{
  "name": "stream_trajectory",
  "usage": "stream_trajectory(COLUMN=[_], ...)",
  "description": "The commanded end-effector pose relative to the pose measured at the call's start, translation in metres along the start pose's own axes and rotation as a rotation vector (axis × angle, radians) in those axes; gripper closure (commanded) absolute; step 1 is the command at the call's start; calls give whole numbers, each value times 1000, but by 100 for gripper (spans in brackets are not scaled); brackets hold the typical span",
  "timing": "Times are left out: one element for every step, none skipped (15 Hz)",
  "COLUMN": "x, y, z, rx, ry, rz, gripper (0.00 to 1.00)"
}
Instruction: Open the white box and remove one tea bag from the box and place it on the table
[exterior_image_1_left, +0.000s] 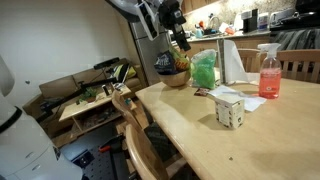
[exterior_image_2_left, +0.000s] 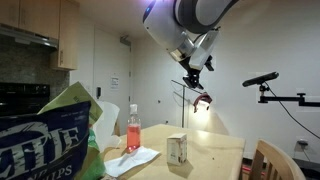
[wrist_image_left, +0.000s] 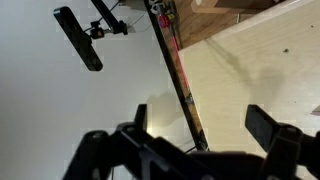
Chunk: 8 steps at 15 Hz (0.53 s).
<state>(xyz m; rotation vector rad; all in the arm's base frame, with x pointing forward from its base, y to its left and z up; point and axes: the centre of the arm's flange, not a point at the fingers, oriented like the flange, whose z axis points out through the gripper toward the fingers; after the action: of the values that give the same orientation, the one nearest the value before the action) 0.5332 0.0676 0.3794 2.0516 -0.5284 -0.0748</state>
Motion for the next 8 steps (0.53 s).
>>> stream_trajectory(x=[18,22,26,31,36,40,44,47], y=[-33,-43,-52,-61,-72,-79,-88,-95], z=[8,10,13,17,21,24,27,30], rx=[75,107,137,169,189,212,217,230], ry=[71,95,112,126,134,140,139,144], rz=[-131,-165,-193,-229,-259,-291,-319,-348], gripper=[0,0,0,0,0,0,0,0])
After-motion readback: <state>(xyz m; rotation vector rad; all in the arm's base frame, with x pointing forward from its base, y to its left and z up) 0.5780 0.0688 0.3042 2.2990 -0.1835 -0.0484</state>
